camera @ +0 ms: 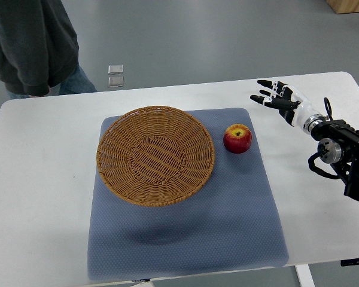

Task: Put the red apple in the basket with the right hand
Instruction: 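Move the right hand toward the red apple beside the basket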

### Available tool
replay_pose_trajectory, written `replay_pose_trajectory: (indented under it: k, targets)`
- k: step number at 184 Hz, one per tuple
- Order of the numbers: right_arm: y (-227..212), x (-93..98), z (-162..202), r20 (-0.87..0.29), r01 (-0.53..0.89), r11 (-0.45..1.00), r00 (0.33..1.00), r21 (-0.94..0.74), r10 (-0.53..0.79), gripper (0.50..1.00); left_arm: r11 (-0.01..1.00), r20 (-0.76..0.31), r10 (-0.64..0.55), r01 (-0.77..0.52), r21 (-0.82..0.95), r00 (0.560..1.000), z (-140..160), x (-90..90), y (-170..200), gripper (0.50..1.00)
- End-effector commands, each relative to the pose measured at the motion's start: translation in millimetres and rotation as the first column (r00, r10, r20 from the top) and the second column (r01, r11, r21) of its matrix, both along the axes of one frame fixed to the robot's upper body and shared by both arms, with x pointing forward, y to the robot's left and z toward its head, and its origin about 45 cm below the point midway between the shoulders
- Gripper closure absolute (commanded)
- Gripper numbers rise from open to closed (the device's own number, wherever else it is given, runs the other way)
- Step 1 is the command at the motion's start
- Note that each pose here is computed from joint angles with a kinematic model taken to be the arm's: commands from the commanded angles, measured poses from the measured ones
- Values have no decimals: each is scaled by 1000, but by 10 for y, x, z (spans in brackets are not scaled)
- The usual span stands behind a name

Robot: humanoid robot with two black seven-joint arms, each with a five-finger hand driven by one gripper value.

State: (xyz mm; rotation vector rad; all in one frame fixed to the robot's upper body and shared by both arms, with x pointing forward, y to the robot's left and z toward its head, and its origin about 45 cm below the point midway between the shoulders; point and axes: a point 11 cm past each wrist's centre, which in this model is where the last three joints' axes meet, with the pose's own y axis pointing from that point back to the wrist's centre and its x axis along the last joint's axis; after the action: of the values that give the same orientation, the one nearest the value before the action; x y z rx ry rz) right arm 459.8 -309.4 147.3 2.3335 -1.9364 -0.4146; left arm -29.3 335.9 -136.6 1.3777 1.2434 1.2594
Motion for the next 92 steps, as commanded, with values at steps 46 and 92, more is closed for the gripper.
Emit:
replay_pose_trajectory:
  k: [46,92]
  targets:
    - [8,-11,-17,-4,-10,1000,1000,-11,10,587,1000,1,-2,2,0,1000,0,5,1,500]
    - [84,-57,-57,-4,-93,994,996,-56,93,587,1000,0,0,0,0,1000,0,-3,0,500]
